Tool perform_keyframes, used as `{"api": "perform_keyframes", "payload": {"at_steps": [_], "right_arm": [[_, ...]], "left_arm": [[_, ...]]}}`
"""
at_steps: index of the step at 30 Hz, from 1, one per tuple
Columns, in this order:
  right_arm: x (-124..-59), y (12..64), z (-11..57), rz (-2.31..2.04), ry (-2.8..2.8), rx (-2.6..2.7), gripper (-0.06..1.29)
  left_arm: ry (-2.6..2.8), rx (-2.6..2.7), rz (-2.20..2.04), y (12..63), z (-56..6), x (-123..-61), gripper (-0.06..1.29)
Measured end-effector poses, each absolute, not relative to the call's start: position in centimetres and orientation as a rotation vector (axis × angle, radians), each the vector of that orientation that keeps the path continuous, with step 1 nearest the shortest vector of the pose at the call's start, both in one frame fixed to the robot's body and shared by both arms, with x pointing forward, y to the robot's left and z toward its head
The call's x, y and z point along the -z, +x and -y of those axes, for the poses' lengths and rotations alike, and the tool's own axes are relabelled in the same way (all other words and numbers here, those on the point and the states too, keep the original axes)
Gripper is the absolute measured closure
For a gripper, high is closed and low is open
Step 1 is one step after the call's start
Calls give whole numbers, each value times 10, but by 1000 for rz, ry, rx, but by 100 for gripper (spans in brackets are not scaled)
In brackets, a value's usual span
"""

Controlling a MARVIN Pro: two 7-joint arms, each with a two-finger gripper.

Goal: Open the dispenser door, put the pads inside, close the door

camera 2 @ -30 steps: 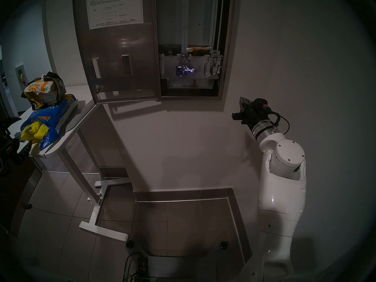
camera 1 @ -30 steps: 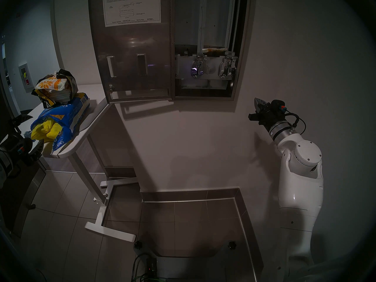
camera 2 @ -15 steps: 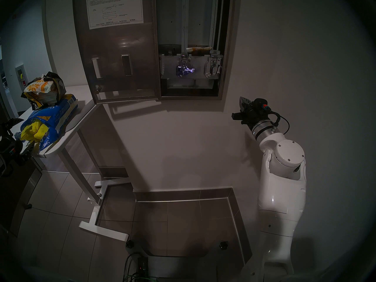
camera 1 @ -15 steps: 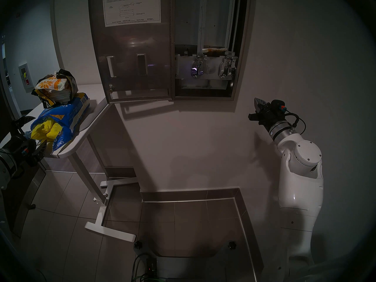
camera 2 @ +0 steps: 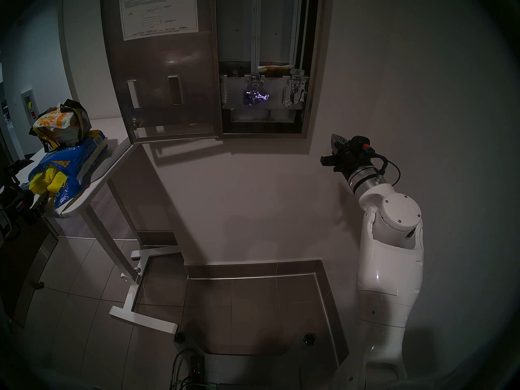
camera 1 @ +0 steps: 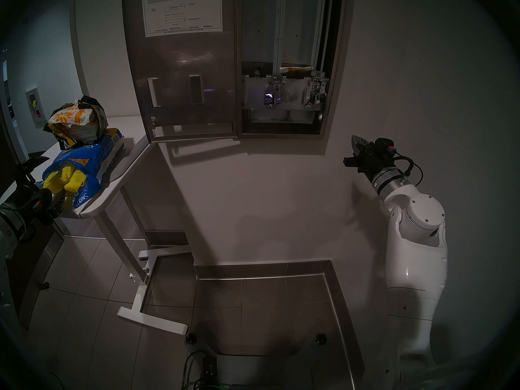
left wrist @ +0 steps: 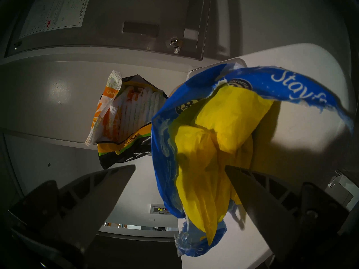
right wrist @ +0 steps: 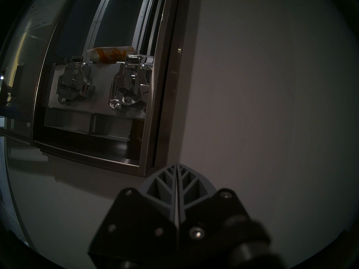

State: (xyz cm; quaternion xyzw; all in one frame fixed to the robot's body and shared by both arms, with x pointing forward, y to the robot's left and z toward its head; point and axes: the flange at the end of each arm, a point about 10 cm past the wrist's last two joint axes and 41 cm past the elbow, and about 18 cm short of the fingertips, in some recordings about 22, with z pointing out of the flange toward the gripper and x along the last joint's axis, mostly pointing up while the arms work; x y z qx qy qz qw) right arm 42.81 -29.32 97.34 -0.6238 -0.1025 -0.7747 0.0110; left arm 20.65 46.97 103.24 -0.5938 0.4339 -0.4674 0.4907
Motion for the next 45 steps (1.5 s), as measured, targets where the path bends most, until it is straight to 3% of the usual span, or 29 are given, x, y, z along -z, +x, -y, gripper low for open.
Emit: {"api": "perform_keyframes", "payload": {"at_steps": [45], "right_arm": [[-973,428,293,320,-1946,2417,126]], "left_arm": [[-1376,1166,-1032,214,-485,-1019,-3]]}}
